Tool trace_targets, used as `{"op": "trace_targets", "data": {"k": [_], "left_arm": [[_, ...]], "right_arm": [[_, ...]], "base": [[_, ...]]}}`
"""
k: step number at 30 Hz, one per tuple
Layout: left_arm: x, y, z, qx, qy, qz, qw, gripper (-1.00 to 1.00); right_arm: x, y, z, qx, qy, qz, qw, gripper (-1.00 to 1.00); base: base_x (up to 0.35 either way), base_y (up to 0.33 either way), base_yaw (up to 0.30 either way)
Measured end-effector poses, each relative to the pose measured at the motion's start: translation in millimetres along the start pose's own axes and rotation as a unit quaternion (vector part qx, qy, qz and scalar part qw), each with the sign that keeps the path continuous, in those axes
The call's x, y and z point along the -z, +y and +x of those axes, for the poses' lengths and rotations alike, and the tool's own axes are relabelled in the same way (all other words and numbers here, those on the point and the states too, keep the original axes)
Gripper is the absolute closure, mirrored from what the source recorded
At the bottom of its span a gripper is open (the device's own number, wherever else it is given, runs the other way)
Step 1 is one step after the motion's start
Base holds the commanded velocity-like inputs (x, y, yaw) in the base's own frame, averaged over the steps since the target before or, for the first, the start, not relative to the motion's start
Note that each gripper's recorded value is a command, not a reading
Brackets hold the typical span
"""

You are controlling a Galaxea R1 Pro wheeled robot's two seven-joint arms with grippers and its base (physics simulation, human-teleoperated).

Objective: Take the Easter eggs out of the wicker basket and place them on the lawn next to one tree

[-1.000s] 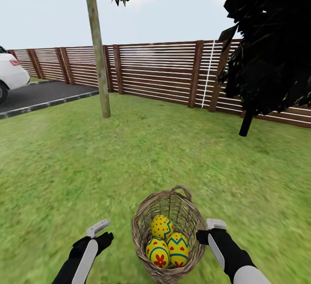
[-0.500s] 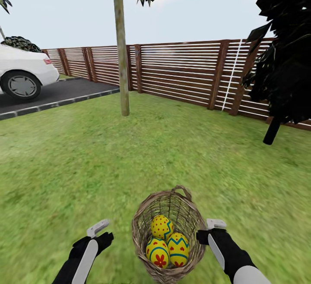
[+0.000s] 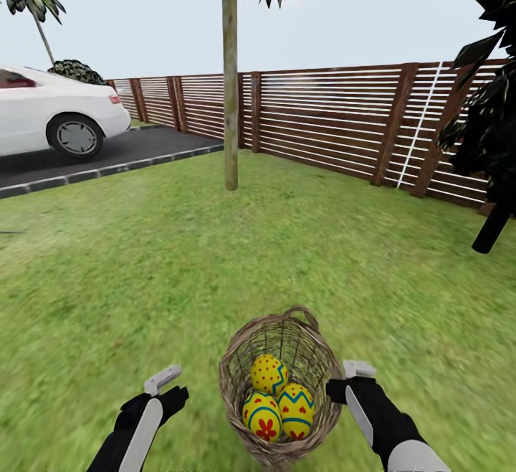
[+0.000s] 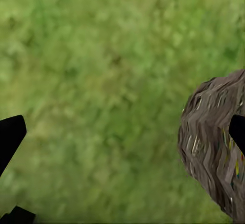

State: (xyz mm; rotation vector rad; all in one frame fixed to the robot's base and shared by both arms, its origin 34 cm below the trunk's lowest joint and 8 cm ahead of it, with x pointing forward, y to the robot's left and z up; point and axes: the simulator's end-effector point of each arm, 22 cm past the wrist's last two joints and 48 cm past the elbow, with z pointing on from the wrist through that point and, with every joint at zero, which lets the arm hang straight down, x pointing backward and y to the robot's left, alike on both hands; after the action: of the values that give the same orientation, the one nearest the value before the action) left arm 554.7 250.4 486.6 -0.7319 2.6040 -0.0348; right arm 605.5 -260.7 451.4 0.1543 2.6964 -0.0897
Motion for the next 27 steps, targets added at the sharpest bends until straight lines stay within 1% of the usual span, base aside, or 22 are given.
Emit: {"op": "trace_targets", "data": {"k": [1,3,5,11,21,24,25,27], "left_arm": [[-0.3,2.7,-1.4,-0.001,-0.001,-0.002,1.0000,-1.00],[-0.3,5.1,-2.9,-0.001,-0.002,-0.003,1.0000,-1.00],[-0.4,5.8,-3.3,-0.002,-0.002,-0.004,1.0000,-1.00],[-0.6,6.0,-3.0,-0.001,-0.003,-0.004,1.0000,-1.00],[-0.6,4.4,-2.0,-0.001,-0.001,-0.002,1.0000,-1.00],[-5.9,7.7,11.1,-0.003,0.013,-0.008,0.9999,-1.00],[-6.5,8.4,11.7,-0.003,0.013,-0.009,0.9999,-1.00],[-7.2,9.5,7.9,0.002,0.003,-0.010,0.9999,-1.00]], "right_arm": [[1.4,-0.8,1.9,0.004,0.009,0.001,1.0000,1.00],[2.9,0.2,4.9,0.001,0.021,-0.002,0.9998,1.00],[3.1,-1.0,6.0,0.004,0.024,0.001,0.9997,1.00],[3.3,0.3,6.4,0.004,0.025,0.000,0.9997,1.00],[3.2,0.7,6.0,0.004,0.024,-0.001,0.9997,1.00],[3.2,1.1,6.4,0.004,0.024,-0.001,0.9997,1.00],[3.2,1.2,6.5,0.005,0.024,-0.001,0.9997,1.00],[3.2,1.1,6.4,0.004,0.024,-0.001,0.9997,1.00]], "base": [[0.207,0.000,0.005],[0.294,0.000,0.002],[0.325,0.000,0.000],[0.333,0.044,0.000],[0.313,0.202,0.000],[0.305,0.217,0.000],[0.305,0.206,0.000],[0.305,0.200,0.000]]}}
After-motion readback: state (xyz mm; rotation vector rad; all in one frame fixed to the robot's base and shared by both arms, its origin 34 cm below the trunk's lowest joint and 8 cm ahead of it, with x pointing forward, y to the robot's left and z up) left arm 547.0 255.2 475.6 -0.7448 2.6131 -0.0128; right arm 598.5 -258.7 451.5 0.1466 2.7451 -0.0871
